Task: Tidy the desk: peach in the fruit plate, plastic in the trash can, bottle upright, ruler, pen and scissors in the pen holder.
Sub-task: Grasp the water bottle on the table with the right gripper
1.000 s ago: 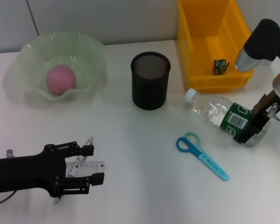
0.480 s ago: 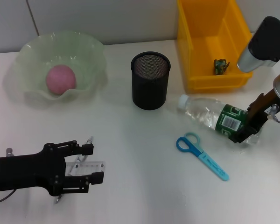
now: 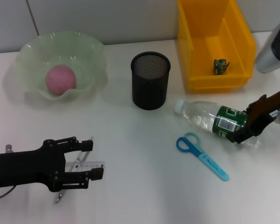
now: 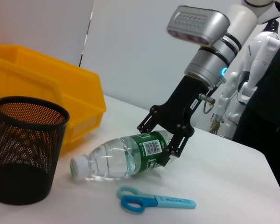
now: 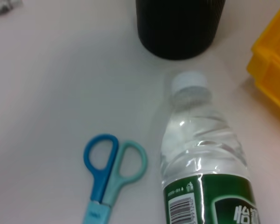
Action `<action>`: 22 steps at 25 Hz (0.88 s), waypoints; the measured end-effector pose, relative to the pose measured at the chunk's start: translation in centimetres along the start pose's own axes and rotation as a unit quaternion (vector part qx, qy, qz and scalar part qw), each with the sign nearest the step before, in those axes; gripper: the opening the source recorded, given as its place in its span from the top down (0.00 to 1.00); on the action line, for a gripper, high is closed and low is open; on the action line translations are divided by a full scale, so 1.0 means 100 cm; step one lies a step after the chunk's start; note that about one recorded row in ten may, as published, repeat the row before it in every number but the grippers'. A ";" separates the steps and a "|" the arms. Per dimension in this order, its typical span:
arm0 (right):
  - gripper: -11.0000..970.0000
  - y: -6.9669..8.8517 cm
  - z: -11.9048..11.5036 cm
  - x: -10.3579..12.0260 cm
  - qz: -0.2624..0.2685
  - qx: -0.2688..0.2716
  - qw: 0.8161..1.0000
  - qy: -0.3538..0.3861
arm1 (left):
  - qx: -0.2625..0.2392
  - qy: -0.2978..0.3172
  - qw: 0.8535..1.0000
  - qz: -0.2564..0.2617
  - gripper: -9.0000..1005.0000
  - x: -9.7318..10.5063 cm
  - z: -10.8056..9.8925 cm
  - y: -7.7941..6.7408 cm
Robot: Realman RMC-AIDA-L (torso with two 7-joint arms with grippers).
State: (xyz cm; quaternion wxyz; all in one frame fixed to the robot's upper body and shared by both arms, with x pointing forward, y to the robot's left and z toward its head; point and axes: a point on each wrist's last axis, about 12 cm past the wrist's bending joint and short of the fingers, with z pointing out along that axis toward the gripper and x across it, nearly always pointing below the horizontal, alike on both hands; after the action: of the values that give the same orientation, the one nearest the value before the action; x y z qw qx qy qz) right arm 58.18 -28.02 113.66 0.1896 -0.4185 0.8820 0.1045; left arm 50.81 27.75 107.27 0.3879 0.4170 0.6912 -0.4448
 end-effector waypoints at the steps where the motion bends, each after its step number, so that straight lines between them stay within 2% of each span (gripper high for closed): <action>1: 0.20 0.000 -0.001 0.002 0.000 -0.002 1.000 -0.009 | -0.001 -0.001 1.000 0.001 0.17 -0.001 0.000 0.001; 10: 0.20 0.003 0.003 0.006 0.002 -0.019 1.000 -0.015 | -0.001 -0.001 1.000 0.004 0.17 -0.005 0.002 0.003; 22: 0.20 -0.002 0.004 -0.027 -0.013 -0.012 0.999 0.050 | -0.002 -0.002 1.000 0.006 0.17 -0.005 0.002 0.003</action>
State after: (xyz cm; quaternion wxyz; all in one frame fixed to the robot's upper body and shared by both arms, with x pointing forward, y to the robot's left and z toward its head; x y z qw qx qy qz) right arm 59.96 -26.10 114.43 0.1417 -0.4367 0.8836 0.0920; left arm 51.28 27.54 107.55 0.3926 0.4193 0.6887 -0.4425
